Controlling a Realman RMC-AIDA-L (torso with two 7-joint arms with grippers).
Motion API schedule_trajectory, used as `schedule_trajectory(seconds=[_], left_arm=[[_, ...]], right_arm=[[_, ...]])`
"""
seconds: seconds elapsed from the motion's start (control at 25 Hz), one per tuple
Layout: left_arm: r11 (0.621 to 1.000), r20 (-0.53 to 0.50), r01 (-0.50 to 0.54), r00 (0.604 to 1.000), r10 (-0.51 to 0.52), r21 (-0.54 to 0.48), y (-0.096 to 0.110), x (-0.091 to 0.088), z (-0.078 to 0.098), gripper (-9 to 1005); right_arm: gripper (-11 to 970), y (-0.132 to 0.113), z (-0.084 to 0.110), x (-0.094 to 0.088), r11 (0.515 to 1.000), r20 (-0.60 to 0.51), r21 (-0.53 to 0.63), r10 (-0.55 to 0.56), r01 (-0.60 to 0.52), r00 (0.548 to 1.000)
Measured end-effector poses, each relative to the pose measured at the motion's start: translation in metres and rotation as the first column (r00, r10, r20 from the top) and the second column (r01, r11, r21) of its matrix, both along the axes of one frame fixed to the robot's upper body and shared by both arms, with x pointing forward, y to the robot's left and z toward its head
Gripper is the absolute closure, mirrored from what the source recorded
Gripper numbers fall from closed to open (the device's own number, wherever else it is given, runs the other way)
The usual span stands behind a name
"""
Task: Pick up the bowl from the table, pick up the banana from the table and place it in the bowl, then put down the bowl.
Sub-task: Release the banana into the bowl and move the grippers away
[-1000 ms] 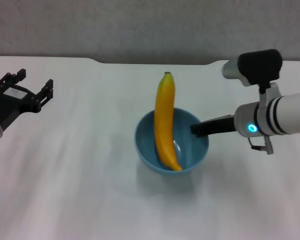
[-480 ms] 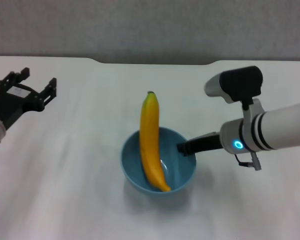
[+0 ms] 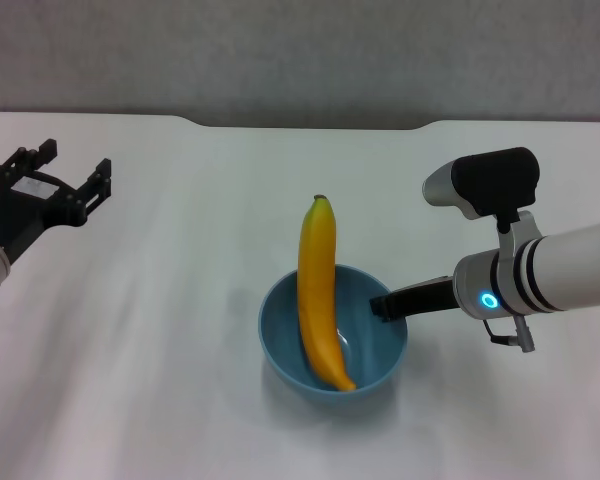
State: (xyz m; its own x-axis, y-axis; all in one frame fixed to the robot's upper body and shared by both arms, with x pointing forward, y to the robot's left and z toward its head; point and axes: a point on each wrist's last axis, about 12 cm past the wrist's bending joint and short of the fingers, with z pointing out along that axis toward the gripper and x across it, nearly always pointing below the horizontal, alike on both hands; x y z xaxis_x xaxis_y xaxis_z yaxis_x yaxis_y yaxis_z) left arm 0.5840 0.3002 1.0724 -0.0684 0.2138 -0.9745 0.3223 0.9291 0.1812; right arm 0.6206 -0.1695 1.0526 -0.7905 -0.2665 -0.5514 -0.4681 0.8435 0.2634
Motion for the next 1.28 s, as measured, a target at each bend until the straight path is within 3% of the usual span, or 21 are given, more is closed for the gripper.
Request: schedule_trajectory(seconds=[0.68, 1.12, 1.28], left_arm=[[1.0, -0.001, 0.0, 1.0, 0.0, -0.001, -0.0004, -0.0002, -0.0004, 270], [1.0, -0.012, -0.005, 1.0, 0.005, -0.004, 0.0023, -0.0043, -0.0037, 270], [1.0, -0.016, -0.006, 1.0, 0.006, -0.007, 0.0034, -0.006, -0.0048, 270]], right_arm=[[879, -0.0038, -0.0038, -0.0028, 1.0, -0.009, -0.003, -0.008, 0.008, 1.0], [759, -0.0059, -0.0025, -0.0048, 1.0, 0.029, 0.0, 0.009, -0.009, 1.0], [564, -0.0089, 0.0041, -0.009, 0.999, 0.084, 0.035, 0.018, -0.021, 0.996]])
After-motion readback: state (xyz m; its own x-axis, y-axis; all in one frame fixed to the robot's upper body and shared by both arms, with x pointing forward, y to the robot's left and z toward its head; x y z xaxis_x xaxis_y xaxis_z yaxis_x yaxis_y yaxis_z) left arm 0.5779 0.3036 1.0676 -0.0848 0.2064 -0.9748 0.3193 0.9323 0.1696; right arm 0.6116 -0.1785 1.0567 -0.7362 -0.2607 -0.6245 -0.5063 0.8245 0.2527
